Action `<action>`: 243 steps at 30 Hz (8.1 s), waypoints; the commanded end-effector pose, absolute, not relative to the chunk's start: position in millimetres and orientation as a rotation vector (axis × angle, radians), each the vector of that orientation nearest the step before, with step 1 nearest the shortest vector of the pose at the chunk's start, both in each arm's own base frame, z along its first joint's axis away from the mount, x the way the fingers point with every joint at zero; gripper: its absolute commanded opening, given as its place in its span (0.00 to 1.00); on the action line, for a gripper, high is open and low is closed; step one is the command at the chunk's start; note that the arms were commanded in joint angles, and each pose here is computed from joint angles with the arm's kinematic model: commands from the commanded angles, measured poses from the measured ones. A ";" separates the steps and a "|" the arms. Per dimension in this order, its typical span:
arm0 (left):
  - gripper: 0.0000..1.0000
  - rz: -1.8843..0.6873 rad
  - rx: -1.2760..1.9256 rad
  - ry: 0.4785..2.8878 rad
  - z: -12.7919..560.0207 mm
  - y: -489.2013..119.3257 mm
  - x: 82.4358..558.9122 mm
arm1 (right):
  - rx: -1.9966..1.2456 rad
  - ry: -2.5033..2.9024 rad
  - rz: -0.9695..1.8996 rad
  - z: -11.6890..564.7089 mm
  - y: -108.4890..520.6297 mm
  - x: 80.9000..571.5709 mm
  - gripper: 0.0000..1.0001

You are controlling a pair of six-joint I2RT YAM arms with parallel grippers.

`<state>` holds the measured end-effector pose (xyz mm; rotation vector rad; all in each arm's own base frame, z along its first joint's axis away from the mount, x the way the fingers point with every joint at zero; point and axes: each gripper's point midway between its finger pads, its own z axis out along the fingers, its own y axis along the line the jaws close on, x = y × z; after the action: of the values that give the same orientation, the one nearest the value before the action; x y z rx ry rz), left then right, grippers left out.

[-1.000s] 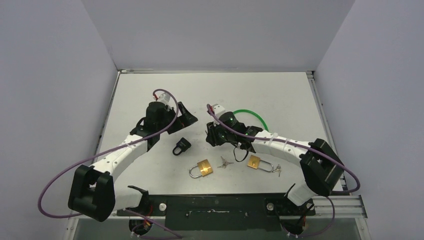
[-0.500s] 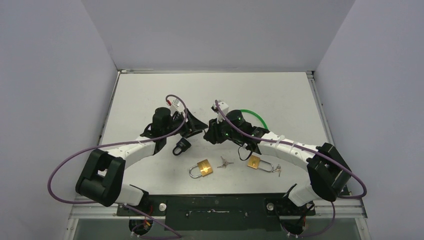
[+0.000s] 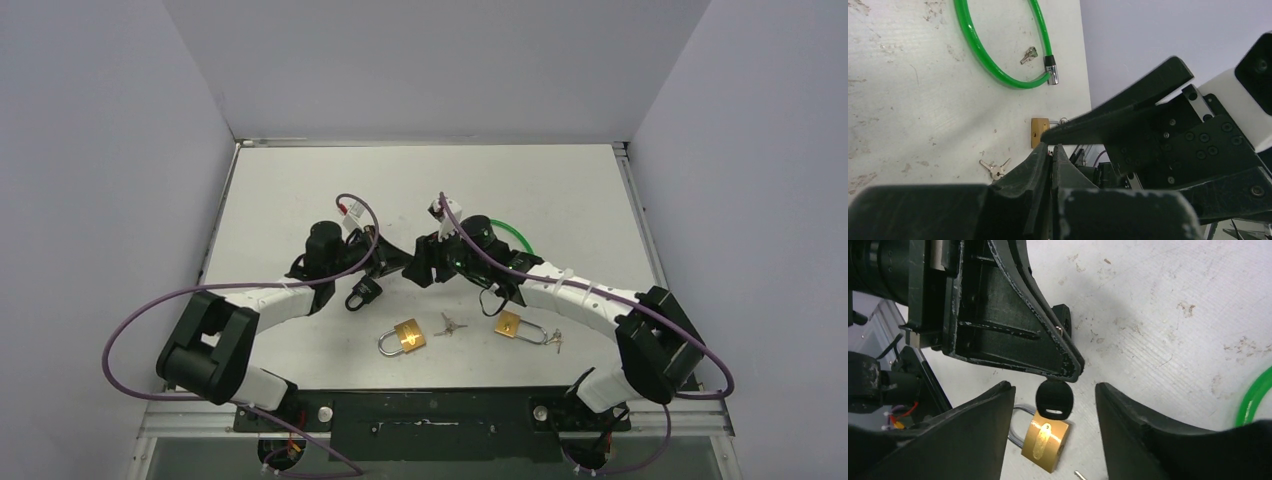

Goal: Unlock with the key

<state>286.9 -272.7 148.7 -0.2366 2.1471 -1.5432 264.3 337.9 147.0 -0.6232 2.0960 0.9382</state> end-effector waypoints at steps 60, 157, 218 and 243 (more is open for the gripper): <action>0.76 -1.217 -0.271 1.992 227.3 -246.3 309.5 | -0.176 1.803 1.449 245.9 313.1 263.9 0.00; 0.64 -0.109 -0.216 2.568 39.9 -190.3 383.0 | -0.089 2.161 1.011 144.6 264.2 266.1 0.00; 0.09 -0.418 -0.398 2.618 82.6 -213.4 335.5 | -0.460 1.944 1.243 179.9 287.9 218.9 0.00; 0.04 -1.102 -0.752 2.325 190.6 -241.5 316.4 | -0.313 2.051 1.094 177.7 335.1 242.4 0.00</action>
<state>303.5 -240.5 144.5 -0.7188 2.5043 -0.9766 223.6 320.7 149.1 -0.3729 2.1321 1.0685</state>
